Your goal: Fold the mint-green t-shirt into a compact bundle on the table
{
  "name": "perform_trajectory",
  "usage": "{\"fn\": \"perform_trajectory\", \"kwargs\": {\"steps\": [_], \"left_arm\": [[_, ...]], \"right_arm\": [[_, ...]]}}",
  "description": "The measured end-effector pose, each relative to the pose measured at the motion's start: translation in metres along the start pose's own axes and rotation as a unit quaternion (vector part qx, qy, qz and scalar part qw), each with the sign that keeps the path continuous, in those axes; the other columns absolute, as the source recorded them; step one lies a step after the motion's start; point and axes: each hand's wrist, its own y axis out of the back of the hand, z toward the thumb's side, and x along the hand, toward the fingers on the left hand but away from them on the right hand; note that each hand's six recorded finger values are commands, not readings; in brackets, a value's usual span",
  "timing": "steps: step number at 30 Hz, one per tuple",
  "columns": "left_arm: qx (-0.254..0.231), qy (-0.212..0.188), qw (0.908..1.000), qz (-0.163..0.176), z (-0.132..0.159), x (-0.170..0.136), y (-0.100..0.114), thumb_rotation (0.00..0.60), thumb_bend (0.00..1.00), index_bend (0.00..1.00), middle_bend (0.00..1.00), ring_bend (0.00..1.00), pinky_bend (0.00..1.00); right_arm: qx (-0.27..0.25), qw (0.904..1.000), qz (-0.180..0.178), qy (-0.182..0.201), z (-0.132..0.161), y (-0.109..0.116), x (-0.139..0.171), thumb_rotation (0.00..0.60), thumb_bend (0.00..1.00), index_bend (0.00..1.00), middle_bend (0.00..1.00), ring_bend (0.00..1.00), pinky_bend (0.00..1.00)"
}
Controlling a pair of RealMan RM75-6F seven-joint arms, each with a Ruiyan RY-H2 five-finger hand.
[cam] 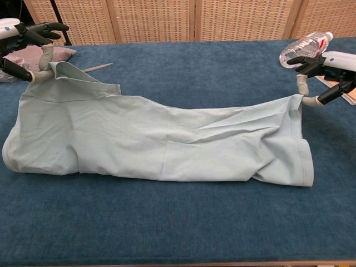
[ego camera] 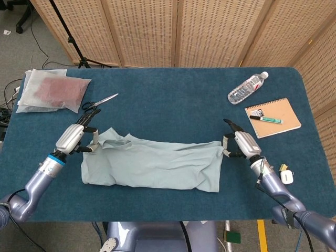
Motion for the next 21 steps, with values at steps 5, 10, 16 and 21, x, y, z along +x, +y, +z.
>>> {"fn": "perform_trajectory", "kwargs": {"steps": [5,10,16,21], "left_arm": [[0.006,0.011,0.9999,-0.002,-0.007,0.003,-0.003,0.600,0.51,0.74,0.00,0.00,0.00],[0.010,0.016,0.9998,-0.006,-0.010,0.004,-0.006,0.600,0.51,0.74,0.00,0.00,0.00],[0.014,0.020,0.9997,-0.006,-0.012,0.004,-0.007,0.600,0.51,0.74,0.00,0.00,0.00],[0.017,0.023,0.9996,-0.008,-0.013,0.005,-0.008,0.600,0.51,0.74,0.00,0.00,0.00]], "right_arm": [[0.009,0.9999,0.000,-0.009,-0.006,-0.001,-0.005,0.600,0.52,0.68,0.00,0.00,0.07],[0.021,0.9996,0.003,-0.017,-0.011,-0.006,-0.009,0.600,0.52,0.68,0.00,0.00,0.07],[0.034,0.9990,0.000,-0.029,-0.018,-0.008,-0.014,0.600,0.38,0.54,0.00,0.00,0.07],[0.059,0.9971,0.006,-0.047,-0.026,-0.010,-0.015,0.600,0.00,0.00,0.00,0.00,0.07]]}}
